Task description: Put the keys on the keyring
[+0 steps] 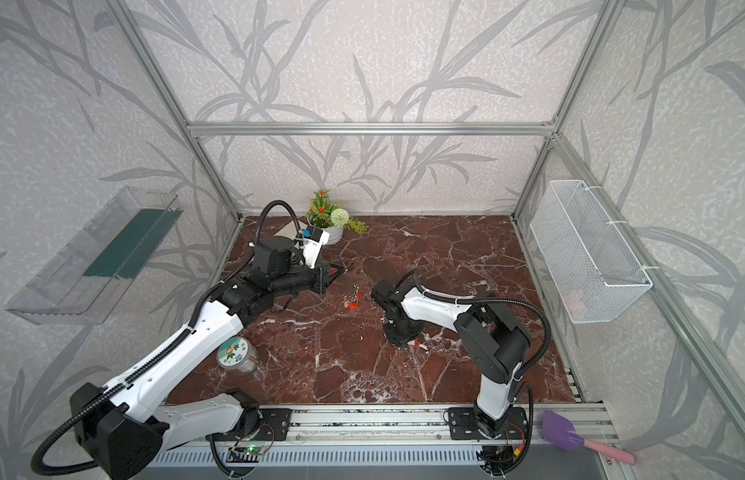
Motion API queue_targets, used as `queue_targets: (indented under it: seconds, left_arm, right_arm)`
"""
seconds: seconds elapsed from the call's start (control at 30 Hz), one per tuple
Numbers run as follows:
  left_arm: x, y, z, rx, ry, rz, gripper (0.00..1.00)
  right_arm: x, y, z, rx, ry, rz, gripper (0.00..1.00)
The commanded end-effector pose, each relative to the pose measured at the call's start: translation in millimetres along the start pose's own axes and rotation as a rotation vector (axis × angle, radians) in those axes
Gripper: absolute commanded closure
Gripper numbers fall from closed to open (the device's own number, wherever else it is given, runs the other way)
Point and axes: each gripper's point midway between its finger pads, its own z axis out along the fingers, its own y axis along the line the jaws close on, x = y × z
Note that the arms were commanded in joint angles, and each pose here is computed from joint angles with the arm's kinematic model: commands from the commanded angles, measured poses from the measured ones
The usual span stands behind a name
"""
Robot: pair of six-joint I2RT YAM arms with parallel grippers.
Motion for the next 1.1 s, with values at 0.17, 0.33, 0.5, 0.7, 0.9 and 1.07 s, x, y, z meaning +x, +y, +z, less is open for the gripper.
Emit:
queue_targets:
  seconds: [0.17, 0.33, 0.5, 0.7, 0.9, 1.07]
  left_arm:
    - [-15.7, -7.0, -7.8, 0.015, -0.055, 0.020, 1.00]
    - [-16.3, -7.0, -6.8, 0.017, -0.055, 0.020, 1.00]
    - [-16.1, -7.4, -6.3, 0.020, -0.054, 0.018, 1.00]
    - [-16.4, -7.9, -5.8, 0.023, -0.053, 0.019, 1.00]
    - [-15.9, -7.9, -6.5, 0.024, -0.053, 0.020, 1.00]
    - [-14.9, -7.3, -6.5, 0.022, -0.052, 0.017, 1.00]
  right_arm:
    - [1.0, -1.6, -2.3, 0.015, -0.008, -0.001, 0.74]
    - [-1.1, -1.7, -6.8, 0.017, -0.016, -0.001, 0.74]
    - [-1.9, -2.4, -10.4, 0.019, -0.025, 0.000, 0.74]
    - [-1.2, -3.5, -11.7, 0.025, -0.026, -0.001, 0.74]
    - [-1.8, -4.4, -15.4, 0.027, -0.035, 0.000, 0.74]
    - [-1.4, -4.6, -13.4, 0.030, -0.031, -0.001, 0.74]
